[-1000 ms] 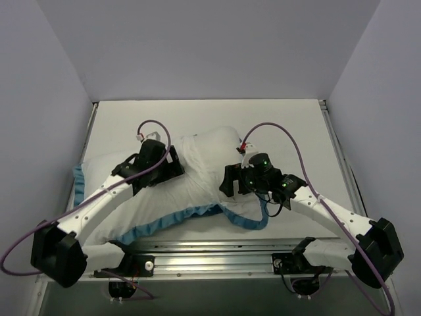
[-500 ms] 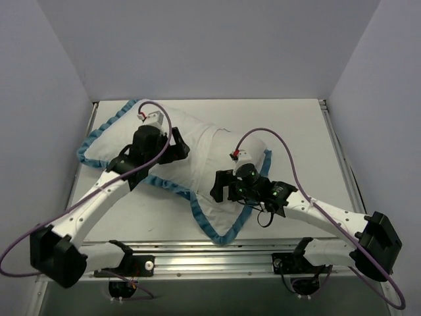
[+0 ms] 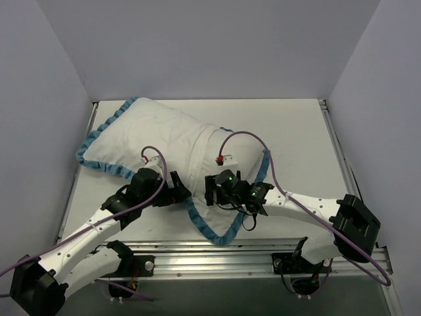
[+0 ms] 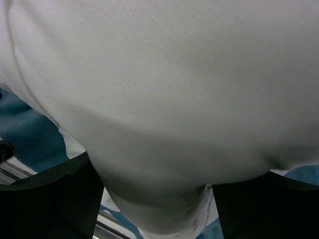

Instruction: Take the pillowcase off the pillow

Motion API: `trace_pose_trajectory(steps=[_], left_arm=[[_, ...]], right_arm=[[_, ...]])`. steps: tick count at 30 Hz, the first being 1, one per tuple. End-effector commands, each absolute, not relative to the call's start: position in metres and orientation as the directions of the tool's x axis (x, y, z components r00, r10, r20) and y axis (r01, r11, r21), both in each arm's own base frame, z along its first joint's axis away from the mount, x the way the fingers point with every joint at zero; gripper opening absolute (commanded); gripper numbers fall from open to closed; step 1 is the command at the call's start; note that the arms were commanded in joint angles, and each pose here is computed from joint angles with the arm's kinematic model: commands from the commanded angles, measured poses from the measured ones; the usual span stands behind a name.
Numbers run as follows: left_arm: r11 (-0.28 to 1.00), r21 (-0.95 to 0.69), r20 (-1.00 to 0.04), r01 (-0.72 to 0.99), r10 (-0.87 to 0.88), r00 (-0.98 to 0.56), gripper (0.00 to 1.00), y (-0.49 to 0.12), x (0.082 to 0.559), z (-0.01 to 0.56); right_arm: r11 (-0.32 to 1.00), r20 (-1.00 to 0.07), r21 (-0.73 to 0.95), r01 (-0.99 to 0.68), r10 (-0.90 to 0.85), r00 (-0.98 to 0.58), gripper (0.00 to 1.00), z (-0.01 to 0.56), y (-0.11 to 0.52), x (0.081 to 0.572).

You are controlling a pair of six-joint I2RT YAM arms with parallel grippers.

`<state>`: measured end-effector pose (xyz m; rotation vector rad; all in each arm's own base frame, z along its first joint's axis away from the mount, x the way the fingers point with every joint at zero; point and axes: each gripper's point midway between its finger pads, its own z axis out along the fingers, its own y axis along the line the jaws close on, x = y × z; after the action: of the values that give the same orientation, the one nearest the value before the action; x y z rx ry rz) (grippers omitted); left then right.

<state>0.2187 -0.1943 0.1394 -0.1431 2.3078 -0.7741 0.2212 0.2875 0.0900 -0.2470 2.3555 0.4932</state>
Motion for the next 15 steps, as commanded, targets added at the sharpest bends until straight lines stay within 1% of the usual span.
trace_pose_trajectory(steps=[1, 2, 3, 5, 9, 10, 11, 12, 13, 14, 15], left_arm=[[0.724, -0.664, -0.58, 0.188, -0.339, -0.741, 1.0, -0.225, 0.222, 0.159], [0.728, -0.66, -0.585, 0.187, -0.341, -0.735, 1.0, -0.227, 0.224, 0.157], [0.739, -0.649, -0.578, 0.18, -0.326, -0.748, 0.95, -0.229, 0.224, 0.148], [0.734, -0.653, -0.575, 0.188, -0.319, -0.753, 0.92, -0.234, 0.226, 0.143], [0.741, -0.648, -0.554, 0.178, -0.298, -0.777, 0.82, -0.242, 0.227, 0.122], [0.749, -0.64, -0.558, 0.173, -0.298, -0.774, 0.71, -0.241, 0.228, 0.118], [0.761, -0.628, -0.56, 0.163, -0.297, -0.774, 0.61, -0.239, 0.229, 0.113], [0.781, -0.606, -0.574, 0.15, -0.299, -0.762, 0.48, -0.234, 0.233, 0.109], [0.79, -0.596, -0.578, 0.141, -0.301, -0.758, 0.24, -0.231, 0.235, 0.106], [0.8, -0.586, -0.573, 0.13, -0.296, -0.764, 0.12, -0.228, 0.233, 0.102], [0.819, -0.565, -0.583, 0.105, -0.305, -0.753, 0.04, -0.222, 0.237, 0.099]], right_arm=[[0.904, -0.709, 0.309, -0.296, 0.012, -0.705, 0.71, 0.102, 0.301, 0.231], [0.905, -0.711, 0.306, -0.297, 0.01, -0.703, 0.67, 0.103, 0.301, 0.231], [0.903, -0.714, 0.307, -0.3, 0.01, -0.7, 0.65, 0.104, 0.302, 0.231], [0.901, -0.715, 0.309, -0.304, 0.01, -0.699, 0.63, 0.105, 0.304, 0.23], [0.896, -0.718, 0.321, -0.308, 0.018, -0.696, 0.56, 0.107, 0.31, 0.231], [0.894, -0.717, 0.324, -0.311, 0.017, -0.696, 0.52, 0.107, 0.311, 0.231], [0.891, -0.716, 0.327, -0.315, 0.016, -0.698, 0.41, 0.108, 0.312, 0.23], [0.889, -0.716, 0.33, -0.319, 0.015, -0.698, 0.32, 0.109, 0.314, 0.23], [0.886, -0.716, 0.329, -0.326, 0.01, -0.698, 0.15, 0.111, 0.314, 0.229], [0.883, -0.718, 0.332, -0.332, 0.008, -0.696, 0.07, 0.116, 0.315, 0.228], [0.881, -0.717, 0.329, -0.34, -0.001, -0.697, 0.0, 0.123, 0.315, 0.227]])
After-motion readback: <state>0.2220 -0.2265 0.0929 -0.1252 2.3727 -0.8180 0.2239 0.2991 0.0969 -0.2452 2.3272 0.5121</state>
